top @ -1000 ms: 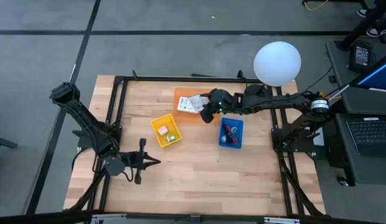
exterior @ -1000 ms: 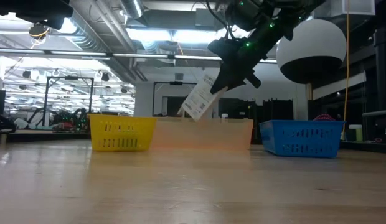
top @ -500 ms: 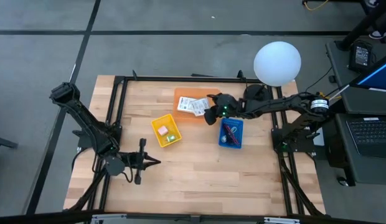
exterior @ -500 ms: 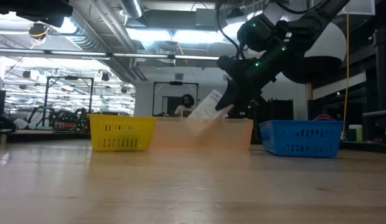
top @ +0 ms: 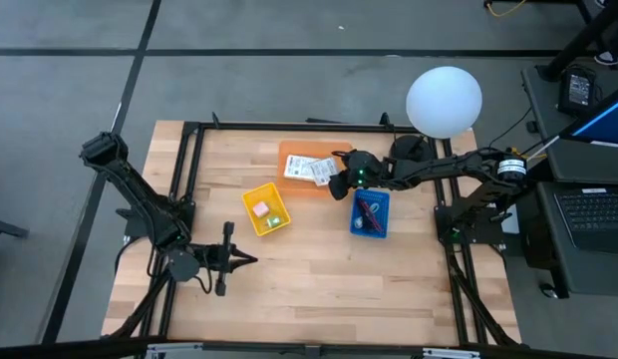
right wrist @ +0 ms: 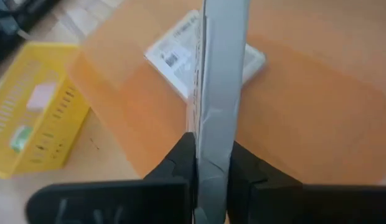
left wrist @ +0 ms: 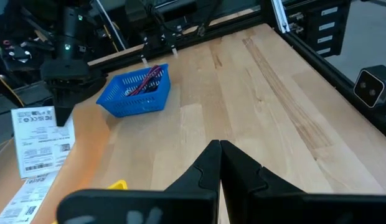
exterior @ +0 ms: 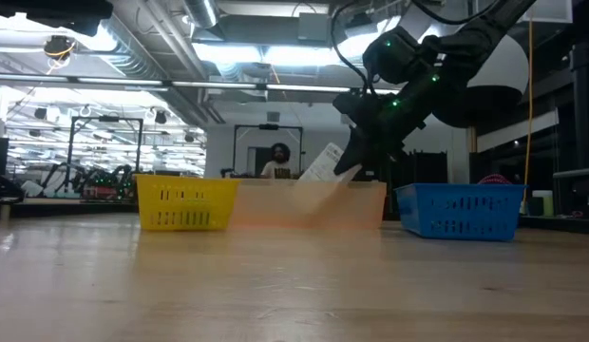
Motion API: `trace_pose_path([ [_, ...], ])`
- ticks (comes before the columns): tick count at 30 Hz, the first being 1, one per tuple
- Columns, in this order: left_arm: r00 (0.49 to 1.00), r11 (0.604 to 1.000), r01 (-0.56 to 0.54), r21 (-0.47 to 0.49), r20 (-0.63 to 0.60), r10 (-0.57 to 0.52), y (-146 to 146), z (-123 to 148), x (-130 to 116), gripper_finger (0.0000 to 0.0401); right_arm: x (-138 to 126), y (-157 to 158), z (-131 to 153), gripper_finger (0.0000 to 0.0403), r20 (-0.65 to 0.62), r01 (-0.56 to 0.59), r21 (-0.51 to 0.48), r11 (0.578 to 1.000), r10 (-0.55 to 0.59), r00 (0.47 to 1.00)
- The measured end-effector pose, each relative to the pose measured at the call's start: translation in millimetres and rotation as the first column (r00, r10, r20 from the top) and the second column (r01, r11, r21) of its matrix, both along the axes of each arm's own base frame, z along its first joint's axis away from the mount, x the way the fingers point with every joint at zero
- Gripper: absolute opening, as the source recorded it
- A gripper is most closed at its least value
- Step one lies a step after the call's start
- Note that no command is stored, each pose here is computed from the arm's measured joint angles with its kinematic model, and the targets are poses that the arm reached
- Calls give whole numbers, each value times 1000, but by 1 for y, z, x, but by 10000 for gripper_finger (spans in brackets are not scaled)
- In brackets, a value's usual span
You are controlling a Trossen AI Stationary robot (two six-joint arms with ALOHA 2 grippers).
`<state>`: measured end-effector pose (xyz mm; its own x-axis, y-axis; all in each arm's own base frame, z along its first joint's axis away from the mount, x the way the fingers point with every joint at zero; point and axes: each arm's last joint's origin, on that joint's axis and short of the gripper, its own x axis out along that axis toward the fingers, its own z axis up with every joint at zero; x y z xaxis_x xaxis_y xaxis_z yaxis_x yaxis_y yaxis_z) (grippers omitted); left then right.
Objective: Pick and place items into bin
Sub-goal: Put the card reader box into the orange bin
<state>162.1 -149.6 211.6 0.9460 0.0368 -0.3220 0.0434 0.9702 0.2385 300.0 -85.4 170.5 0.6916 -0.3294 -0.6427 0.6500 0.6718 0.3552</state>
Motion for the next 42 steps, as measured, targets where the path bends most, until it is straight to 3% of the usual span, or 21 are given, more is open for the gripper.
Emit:
trace_pose_path([
  [6,1000,1000,-2,0,2,2,0,0,0,4,-2,0,-2,70,-29,-2,5,1000,2,1000],
  [26,1000,999,1,-35,31,0,-2,4,1,4,-2,-3,0,82,-64,-61,-108,992,54,997],
  [37,1000,1000,4,-24,31,-3,-2,4,1,4,-1,-5,0,194,-79,-80,-157,984,68,995],
  [42,999,1000,8,-15,35,-8,-2,5,2,4,-4,-13,1,224,-102,-56,-208,977,36,994],
])
